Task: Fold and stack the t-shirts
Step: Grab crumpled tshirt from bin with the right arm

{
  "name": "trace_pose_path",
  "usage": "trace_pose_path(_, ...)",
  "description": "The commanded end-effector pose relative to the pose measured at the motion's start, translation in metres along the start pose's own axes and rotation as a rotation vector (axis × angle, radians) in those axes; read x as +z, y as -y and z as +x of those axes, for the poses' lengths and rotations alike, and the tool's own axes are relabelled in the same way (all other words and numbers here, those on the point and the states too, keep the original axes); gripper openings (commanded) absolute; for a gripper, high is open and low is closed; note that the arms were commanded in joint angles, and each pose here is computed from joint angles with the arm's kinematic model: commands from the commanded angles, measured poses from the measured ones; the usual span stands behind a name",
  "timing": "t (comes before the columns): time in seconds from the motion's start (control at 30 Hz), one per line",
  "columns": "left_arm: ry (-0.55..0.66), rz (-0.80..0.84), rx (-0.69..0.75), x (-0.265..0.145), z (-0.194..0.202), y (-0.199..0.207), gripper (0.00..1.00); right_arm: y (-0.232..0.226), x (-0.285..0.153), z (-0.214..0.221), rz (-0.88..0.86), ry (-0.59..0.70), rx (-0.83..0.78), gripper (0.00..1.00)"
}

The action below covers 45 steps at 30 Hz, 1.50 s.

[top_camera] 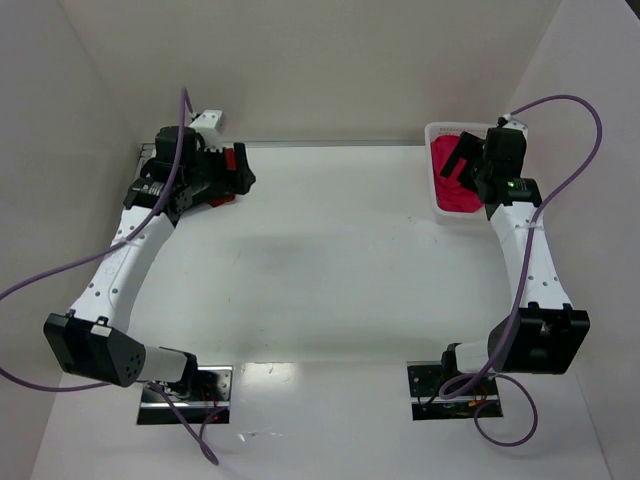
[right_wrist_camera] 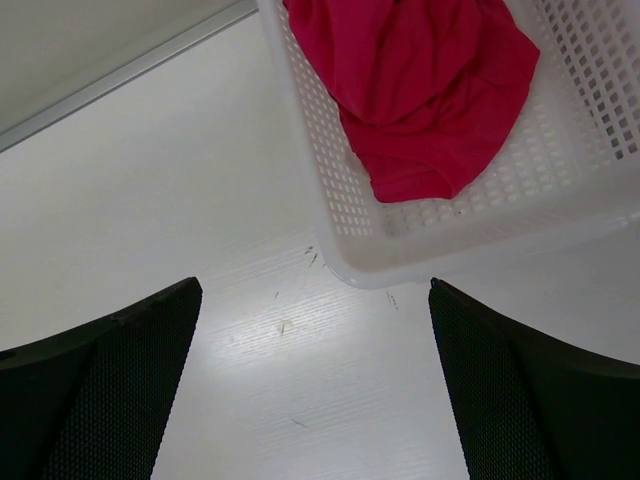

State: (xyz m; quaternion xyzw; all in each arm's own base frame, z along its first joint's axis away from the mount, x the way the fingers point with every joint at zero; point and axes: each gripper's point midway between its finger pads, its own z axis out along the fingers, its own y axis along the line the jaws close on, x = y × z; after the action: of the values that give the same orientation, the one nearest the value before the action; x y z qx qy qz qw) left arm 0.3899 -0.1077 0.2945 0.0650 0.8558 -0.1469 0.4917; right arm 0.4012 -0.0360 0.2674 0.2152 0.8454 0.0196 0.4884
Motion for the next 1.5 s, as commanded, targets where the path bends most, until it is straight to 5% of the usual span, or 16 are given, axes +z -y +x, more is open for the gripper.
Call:
trace_pose_path(0.0,0.081,0.009,0.039,-0.010,-0.017,0.004,1.00,-0.015,-0.017,-0.033,-0.071,0.106,0.024,1.00)
trace_pose_path(0.33,0.191,0.175,0.039,-0.022,-0.057,0.039,1.00,-0.046,0.002,-0.085,-0.139,0.163,0.072,1.00)
trace_pose_path(0.8,0.082,0.122,0.094,0.045,-0.054,0.027,1.00,-0.021,0.168,-0.080,0.154,0.055,0.059,1.00)
trace_pose_path(1.07,0.027,0.125,0.064,0.072,-0.040,0.028,1.00,0.004,0.256,-0.019,0.271,-0.093,0.071,1.00)
trace_pose_path(1.37,-0.005,0.075,0.062,0.079,-0.027,0.020,1.00,0.031,0.263,-0.002,0.379,-0.088,0.093,0.99)
trace_pose_path(1.47,-0.007,0.085,0.053,0.079,-0.027,0.023,1.00,0.037,0.262,0.004,0.385,-0.101,0.115,0.89)
